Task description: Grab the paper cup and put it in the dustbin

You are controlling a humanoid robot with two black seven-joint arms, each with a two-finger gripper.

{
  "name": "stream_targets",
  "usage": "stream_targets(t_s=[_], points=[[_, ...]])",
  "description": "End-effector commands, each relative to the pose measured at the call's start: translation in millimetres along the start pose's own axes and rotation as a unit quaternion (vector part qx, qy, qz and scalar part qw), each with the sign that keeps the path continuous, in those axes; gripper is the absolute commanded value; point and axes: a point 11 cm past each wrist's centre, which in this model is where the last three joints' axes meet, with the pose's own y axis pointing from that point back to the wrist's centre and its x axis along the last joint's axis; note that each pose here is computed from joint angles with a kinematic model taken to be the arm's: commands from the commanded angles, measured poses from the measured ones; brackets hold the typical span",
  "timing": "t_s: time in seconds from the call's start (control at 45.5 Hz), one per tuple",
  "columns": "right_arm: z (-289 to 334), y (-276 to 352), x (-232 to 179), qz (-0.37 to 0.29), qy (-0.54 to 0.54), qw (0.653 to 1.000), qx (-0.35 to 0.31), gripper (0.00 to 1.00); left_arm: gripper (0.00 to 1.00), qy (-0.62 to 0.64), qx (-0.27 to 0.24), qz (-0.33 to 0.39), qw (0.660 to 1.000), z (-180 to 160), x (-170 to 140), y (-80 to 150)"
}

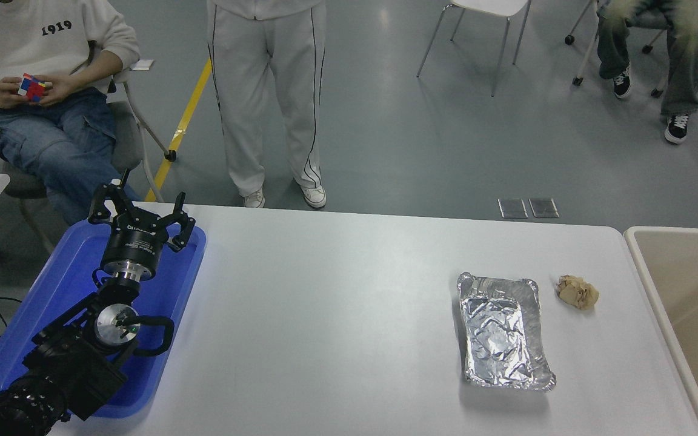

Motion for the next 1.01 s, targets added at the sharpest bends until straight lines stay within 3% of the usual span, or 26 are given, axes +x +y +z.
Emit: stream_targets(t_s=[0.0,0.308,0.462,0.879,0.989], points=[[-13.4,24.3,5.4,-0.055,0.051,0.997,0.006,1.00,1.00,0.000,0.000,0.000,1.000,-0.1,0.2,0.2],[-46.0,50.4,23.6,-0.135,0.084,0.987,0.024,1.00,1.00,0.000,0.000,0.000,1.000,0.2,-0.4,-0.3],[-61.4,62.4,20.5,-0.205,0.122,0.971,0.019,1.00,1.00,0.000,0.000,0.000,1.000,-0.1,0.2,0.2],[-128.5,114.3,30.6,-0.324,0.188,0.926,0.051,1.00,1.00,0.000,0.000,0.000,1.000,0.5,0.1,0.1],[-144.6,128.2,37.7,-0.333,0.244,0.910,0.035,1.00,1.00,0.000,0.000,0.000,1.000,0.5,0.1,0.1]])
